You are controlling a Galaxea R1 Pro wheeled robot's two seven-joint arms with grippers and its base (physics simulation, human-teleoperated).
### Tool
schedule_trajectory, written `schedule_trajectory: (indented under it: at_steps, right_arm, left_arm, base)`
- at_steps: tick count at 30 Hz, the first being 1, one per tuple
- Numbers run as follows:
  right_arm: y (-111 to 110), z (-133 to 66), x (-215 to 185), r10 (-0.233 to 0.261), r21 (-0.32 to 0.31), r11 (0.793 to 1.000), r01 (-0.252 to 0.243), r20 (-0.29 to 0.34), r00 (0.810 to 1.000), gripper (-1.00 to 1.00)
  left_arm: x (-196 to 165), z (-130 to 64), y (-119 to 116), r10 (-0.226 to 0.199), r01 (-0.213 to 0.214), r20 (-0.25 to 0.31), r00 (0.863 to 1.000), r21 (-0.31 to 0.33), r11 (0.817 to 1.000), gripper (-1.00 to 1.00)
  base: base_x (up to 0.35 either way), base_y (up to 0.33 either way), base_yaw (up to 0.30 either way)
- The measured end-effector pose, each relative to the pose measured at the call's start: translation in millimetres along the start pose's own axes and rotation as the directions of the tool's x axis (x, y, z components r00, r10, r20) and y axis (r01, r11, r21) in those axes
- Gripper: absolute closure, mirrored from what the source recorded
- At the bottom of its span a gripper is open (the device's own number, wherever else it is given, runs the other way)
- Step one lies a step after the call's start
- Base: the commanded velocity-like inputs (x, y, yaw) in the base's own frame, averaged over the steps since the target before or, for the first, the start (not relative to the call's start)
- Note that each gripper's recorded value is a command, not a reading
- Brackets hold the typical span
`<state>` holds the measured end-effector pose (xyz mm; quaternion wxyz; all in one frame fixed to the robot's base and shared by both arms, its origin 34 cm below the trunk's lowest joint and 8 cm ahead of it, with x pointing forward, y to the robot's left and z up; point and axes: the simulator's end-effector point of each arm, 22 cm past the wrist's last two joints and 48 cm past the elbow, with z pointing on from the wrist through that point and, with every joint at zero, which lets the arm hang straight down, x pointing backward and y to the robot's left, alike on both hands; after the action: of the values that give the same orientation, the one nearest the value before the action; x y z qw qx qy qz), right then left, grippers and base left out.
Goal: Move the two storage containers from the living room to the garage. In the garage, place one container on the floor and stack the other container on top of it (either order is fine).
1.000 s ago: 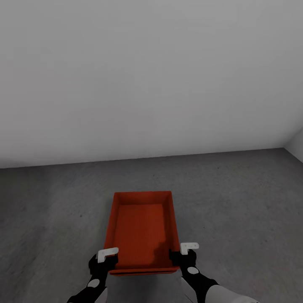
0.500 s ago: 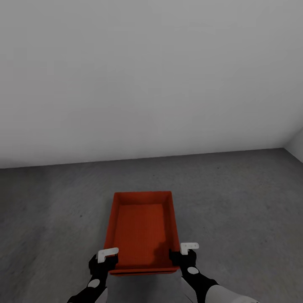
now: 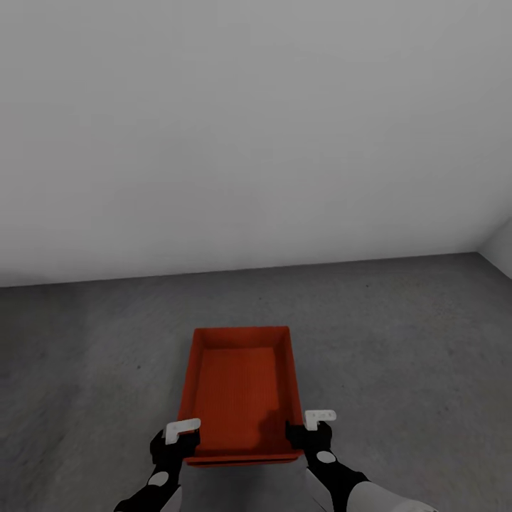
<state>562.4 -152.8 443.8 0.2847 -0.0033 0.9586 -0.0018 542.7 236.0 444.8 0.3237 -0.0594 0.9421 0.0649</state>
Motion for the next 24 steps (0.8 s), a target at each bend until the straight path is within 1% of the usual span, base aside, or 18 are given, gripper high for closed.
schedule_trajectory:
  at_steps: [24]
  right_arm:
    - [0, -33.2, -23, 0.0, 0.001, 1.0, 0.0, -0.001, 1.0, -1.0]
  left_arm:
    - [-27, -30.4, 4, -0.001, 0.001, 0.002, 1.0, -0.001, 1.0, -1.0]
  base:
    - [0.0, 0.0, 0.0]
